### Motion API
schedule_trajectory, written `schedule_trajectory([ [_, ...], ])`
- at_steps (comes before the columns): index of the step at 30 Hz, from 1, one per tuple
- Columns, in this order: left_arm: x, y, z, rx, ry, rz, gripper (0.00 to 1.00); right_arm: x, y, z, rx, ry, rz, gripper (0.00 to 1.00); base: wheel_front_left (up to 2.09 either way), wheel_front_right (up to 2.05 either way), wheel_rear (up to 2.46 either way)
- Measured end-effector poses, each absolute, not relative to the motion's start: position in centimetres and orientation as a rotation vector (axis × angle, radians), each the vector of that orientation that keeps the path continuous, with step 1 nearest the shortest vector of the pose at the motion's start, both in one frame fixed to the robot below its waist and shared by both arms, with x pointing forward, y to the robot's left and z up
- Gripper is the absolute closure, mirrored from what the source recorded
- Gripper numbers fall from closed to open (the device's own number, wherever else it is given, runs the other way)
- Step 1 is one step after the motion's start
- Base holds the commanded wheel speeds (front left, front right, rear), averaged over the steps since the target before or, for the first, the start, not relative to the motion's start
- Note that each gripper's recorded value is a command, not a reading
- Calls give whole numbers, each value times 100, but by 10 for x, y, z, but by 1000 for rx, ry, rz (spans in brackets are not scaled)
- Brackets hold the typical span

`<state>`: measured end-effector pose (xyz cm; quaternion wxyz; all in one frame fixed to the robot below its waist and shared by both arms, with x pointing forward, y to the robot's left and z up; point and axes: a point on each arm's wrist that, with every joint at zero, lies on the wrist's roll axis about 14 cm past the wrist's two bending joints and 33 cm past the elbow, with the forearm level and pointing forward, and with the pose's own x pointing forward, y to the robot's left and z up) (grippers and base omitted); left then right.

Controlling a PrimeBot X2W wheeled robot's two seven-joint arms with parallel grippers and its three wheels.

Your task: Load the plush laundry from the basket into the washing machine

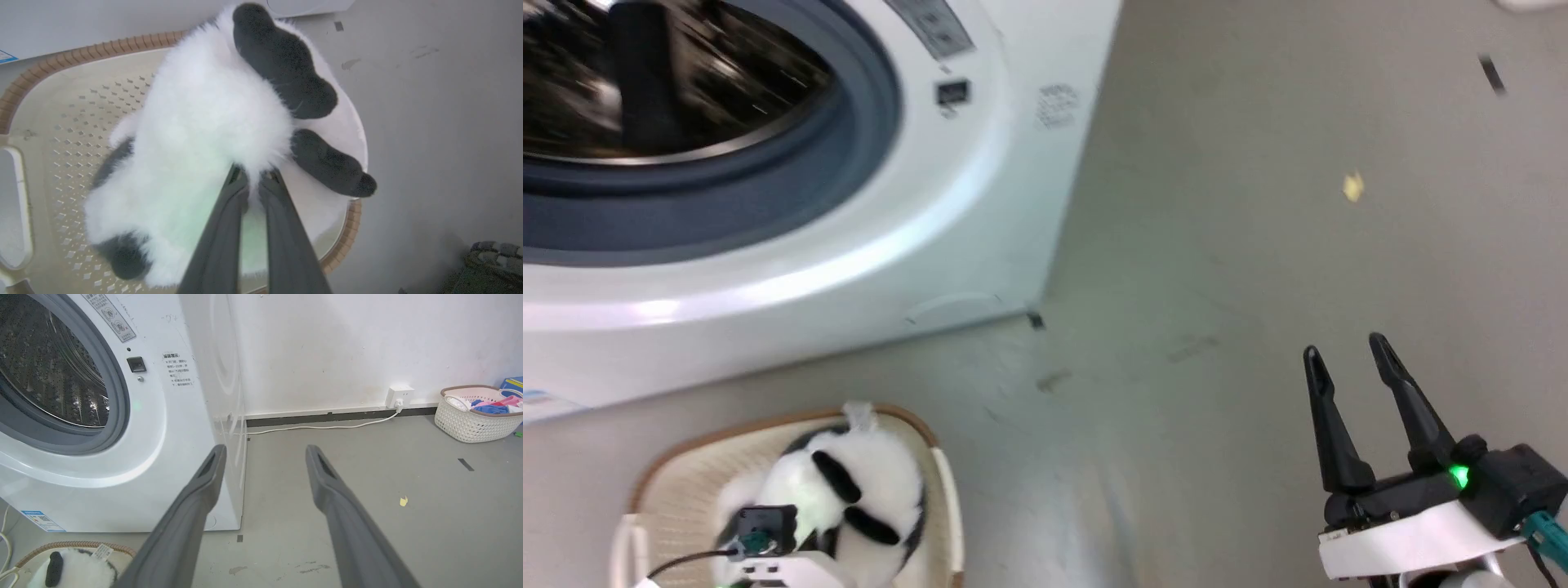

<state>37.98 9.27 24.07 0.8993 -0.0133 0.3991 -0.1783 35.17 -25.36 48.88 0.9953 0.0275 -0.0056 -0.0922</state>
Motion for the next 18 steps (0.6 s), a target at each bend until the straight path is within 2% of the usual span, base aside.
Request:
schedule_trajectory([
  [2,385,93,264,-44,740,-359,100,351,-246,496,62,-36,-159,0,0,0,0],
  [3,382,100,293,-47,638,-346,100,353,-233,506,68,-73,-114,0,0,0,0],
  [9,381,119,359,-52,408,-282,100,355,-208,522,90,-131,-32,0,0,0,0],
  [10,383,123,385,-46,318,-270,100,356,-202,527,96,-148,-10,0,0,0,0],
  [18,398,134,482,-20,-6,-231,100,363,-187,537,106,-180,41,0,0,0,0],
])
